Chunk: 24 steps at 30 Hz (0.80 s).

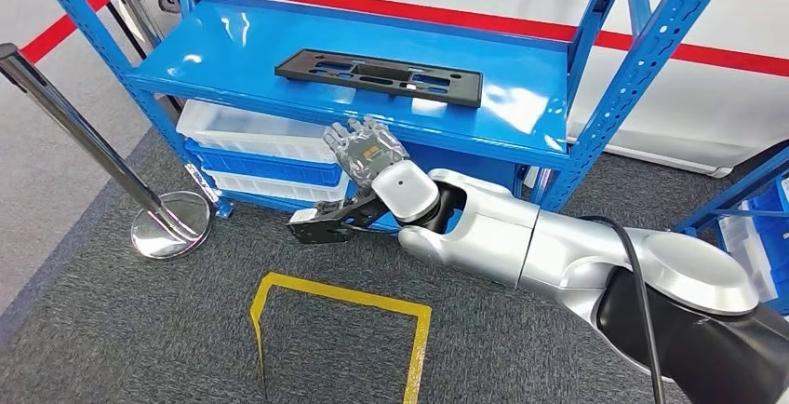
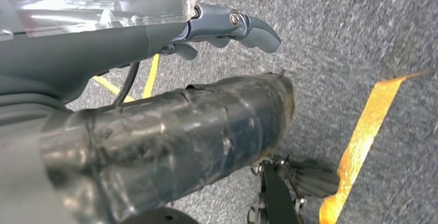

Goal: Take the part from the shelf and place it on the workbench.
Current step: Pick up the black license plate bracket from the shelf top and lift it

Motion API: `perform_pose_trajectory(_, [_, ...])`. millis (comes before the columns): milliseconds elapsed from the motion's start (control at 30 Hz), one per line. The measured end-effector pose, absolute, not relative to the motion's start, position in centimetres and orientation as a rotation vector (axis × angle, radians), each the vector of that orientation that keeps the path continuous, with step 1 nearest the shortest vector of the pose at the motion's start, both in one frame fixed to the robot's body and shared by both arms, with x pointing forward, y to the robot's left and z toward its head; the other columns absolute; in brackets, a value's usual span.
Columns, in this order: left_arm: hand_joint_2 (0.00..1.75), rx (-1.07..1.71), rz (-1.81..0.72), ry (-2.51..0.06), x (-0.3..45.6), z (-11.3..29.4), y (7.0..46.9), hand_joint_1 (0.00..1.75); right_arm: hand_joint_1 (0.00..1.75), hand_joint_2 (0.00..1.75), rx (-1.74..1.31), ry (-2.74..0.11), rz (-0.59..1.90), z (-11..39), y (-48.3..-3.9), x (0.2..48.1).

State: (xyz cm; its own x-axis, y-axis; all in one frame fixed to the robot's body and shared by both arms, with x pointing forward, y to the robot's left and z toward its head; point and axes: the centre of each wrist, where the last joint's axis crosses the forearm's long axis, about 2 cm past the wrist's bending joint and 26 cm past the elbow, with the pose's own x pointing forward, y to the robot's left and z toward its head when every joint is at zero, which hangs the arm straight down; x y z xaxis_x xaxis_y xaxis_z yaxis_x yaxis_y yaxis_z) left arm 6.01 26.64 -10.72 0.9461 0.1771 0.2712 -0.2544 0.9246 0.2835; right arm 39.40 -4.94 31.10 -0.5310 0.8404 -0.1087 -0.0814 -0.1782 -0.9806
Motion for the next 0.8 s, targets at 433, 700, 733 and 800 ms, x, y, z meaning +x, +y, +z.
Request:
perform_pose_trajectory(433, [0.00, 0.320, 0.216, -0.251, 6.12, -10.71, 26.68, 0.00, 0.00, 0.00, -0.910, -1.420, 1.781, 31.10, -5.12, 39.47])
perform_pose_trajectory(700, [0.00, 0.318, 0.213, -0.251, 6.03, -10.72, 26.67, 0.00, 0.00, 0.00, -0.911, -1.413, 1.781, 30.98, -5.30, 39.52])
perform_pose_trajectory(733, [0.00, 0.318, 0.212, -0.250, 6.03, -10.73, 26.68, 0.00, 0.00, 0.00, -0.911, -1.411, 1.781, 30.92, -5.34, 39.53])
perform_pose_trajectory(800, [0.00, 0.319, 0.212, -0.249, 6.01, -10.73, 26.67, 0.00, 0.00, 0.00, -0.912, -1.411, 1.781, 30.95, -5.37, 39.55])
